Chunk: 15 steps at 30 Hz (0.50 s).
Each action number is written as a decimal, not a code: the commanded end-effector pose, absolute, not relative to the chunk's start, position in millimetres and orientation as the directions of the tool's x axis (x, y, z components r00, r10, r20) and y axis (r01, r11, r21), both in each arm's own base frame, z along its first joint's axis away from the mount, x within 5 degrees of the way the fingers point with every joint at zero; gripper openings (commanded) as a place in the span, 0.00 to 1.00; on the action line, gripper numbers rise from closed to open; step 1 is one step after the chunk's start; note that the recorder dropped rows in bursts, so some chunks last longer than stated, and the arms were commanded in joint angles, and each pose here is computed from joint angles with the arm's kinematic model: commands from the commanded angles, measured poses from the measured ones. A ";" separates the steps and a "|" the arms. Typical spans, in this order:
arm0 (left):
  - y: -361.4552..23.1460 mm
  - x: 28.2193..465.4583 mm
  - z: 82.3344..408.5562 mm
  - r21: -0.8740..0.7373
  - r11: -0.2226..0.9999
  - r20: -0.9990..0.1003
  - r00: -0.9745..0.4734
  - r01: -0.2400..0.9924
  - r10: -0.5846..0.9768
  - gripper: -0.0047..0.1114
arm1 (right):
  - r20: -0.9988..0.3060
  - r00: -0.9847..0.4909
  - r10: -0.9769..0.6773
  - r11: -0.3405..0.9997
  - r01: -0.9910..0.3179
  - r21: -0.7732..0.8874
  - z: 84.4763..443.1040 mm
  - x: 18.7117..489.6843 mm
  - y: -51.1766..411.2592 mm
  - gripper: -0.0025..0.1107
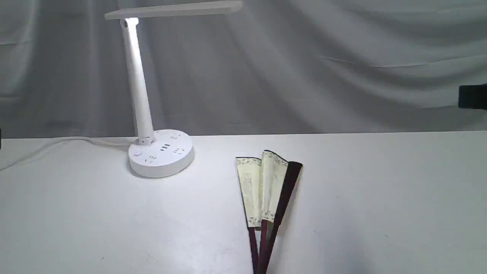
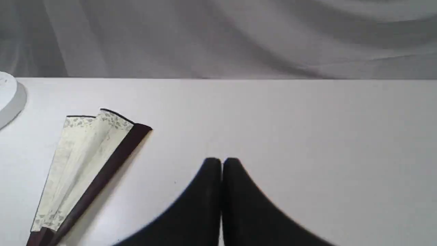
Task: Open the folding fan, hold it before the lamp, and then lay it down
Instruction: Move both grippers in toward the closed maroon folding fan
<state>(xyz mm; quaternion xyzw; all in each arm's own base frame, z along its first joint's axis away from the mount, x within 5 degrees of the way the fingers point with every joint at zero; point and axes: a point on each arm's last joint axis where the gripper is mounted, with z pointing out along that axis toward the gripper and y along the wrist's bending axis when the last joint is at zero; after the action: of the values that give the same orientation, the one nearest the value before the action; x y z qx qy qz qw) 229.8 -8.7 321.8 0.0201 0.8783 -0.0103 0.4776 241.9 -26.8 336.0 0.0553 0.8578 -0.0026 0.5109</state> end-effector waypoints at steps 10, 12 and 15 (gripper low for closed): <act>-12.4 252.1 304.7 -0.041 0.998 -0.783 -0.621 0.041 -0.007 0.04 | -0.828 -0.548 0.116 0.992 0.103 0.071 308.4 267.2 -29.2 0.02; -12.8 253.6 300.6 -0.049 0.998 -0.767 -0.642 0.039 -0.013 0.04 | -0.812 -0.574 0.110 0.993 0.091 0.070 303.9 268.6 -28.0 0.04; -13.8 254.7 295.6 -0.065 0.997 -0.743 -0.669 0.036 -0.024 0.04 | -0.784 -0.610 0.112 0.994 0.072 0.087 296.6 271.7 -21.8 0.12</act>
<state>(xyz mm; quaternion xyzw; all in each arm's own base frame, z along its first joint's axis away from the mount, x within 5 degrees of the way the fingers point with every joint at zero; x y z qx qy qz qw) 253.1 -11.6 295.8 0.0044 0.9109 -0.0295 0.4116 270.3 -25.8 297.8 0.0579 0.8942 0.0167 0.4437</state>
